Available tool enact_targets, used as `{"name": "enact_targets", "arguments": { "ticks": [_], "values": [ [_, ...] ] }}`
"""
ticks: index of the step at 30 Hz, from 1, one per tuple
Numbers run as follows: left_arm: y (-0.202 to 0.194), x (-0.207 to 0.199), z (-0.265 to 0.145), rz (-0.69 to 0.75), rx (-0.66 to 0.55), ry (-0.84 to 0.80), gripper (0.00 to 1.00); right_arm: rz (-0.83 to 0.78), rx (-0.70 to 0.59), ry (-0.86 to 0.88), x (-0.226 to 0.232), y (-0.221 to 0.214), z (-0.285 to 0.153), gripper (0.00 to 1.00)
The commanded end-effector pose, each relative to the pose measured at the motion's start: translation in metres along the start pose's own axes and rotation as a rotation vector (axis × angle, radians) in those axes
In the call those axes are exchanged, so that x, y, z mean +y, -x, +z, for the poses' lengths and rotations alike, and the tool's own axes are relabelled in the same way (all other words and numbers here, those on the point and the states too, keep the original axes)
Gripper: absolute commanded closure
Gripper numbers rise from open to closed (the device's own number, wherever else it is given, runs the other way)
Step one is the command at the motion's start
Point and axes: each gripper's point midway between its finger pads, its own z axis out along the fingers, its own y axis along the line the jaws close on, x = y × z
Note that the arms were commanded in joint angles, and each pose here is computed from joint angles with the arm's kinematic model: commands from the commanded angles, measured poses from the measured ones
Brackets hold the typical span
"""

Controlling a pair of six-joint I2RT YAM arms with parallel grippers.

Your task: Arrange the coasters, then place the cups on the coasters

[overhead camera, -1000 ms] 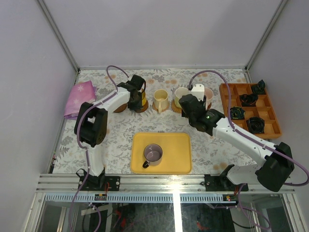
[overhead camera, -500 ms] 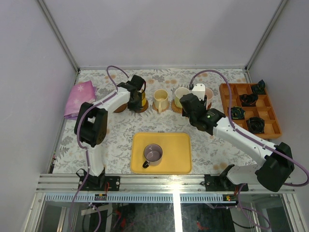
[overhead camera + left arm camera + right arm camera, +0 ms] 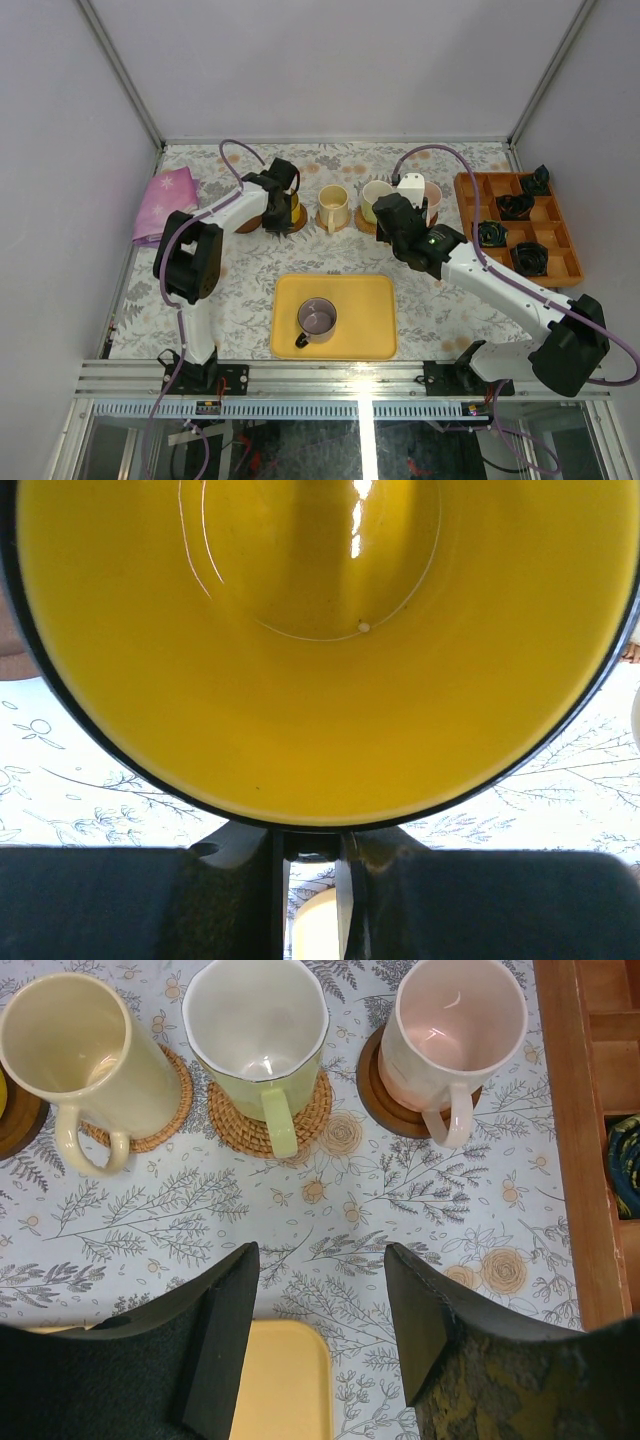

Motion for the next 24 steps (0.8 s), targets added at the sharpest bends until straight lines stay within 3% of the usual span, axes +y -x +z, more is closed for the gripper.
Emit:
{"name": "enact_targets", "arguments": {
  "ticks": [1, 24],
  "values": [
    [0.0177, -0.0045, 0.0017, -0.008, -0.066, -0.03, 1.0, 0.059, -0.04, 0.015, 0.0035, 0.0173, -0.0023, 0.39],
    [0.0186, -0.0094, 0.0038, -0.015, -0.065, -0.051, 1.0, 0.06, -0.03, 0.03, 0.0097, 0.0145, 0.0017, 0.39]
  ]
}}
